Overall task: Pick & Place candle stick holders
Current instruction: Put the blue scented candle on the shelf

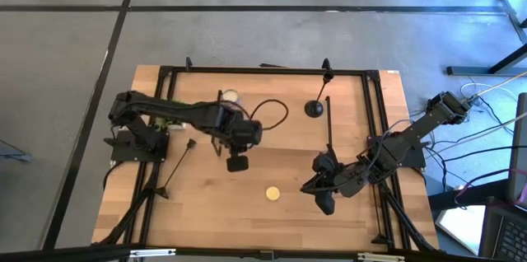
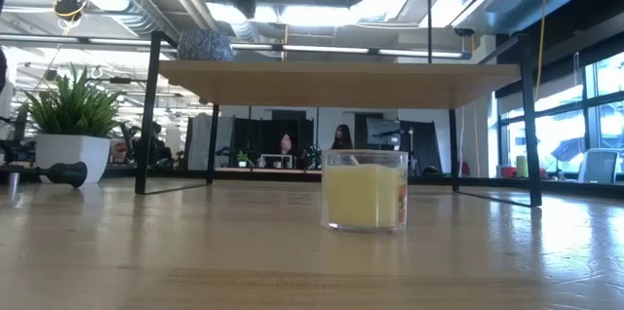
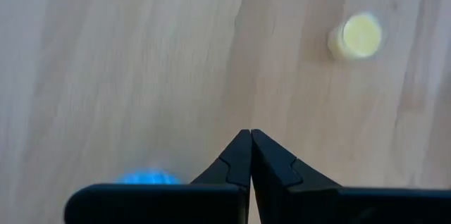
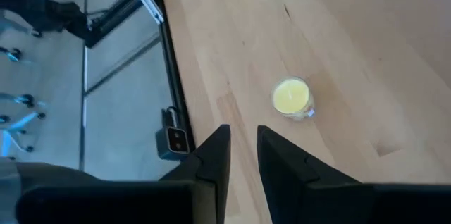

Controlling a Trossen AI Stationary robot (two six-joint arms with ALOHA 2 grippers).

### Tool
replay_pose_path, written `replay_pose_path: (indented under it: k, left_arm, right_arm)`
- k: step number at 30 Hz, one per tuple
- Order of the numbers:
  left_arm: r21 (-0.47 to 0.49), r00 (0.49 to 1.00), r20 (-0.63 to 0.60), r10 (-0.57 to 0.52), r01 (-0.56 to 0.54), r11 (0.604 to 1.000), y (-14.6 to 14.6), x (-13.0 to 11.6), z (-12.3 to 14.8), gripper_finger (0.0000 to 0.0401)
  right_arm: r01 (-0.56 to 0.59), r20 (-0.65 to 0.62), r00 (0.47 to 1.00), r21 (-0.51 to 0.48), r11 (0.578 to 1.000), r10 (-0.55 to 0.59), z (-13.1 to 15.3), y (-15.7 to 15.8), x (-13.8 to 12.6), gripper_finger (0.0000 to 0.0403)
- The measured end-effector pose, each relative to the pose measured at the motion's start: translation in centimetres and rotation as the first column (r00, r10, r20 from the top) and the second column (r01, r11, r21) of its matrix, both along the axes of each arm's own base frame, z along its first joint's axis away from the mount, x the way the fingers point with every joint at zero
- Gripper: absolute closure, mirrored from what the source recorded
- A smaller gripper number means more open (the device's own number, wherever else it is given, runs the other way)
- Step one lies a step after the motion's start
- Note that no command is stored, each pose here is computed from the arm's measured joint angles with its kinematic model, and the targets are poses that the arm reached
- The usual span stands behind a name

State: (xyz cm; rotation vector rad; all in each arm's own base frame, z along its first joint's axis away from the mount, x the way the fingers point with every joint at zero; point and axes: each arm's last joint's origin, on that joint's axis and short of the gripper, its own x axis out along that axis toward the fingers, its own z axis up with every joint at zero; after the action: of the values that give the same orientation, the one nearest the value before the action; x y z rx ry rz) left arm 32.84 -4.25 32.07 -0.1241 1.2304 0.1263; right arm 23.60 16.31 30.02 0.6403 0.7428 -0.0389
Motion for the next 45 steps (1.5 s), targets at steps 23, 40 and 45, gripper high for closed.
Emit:
replay_pose_path:
  k: [23, 40, 45]
  left_arm:
    - [-0.005, 0.964, -0.085, -0.251, 0.252, 0.968, 5.4, -0.1, -0.9, 0.04]
    - [-0.038, 0.951, -0.135, -0.277, 0.275, 0.961, 5.6, -0.7, -1.0, 0.04]
    - [-0.019, 0.956, -0.084, -0.281, 0.28, 0.96, 5.6, -0.3, -0.8, 0.04]
  right_arm:
    - [0.085, 0.014, 0.996, 0.027, 0.996, -0.085, 0.1, -0.4, 0.3, 0.033]
    - [0.078, 0.016, 0.997, 0.019, 0.997, -0.078, 0.1, -0.4, 0.3, 0.033]
    - [0.089, 0.022, 0.996, 0.012, 0.996, -0.089, 0.1, -0.5, 0.3, 0.033]
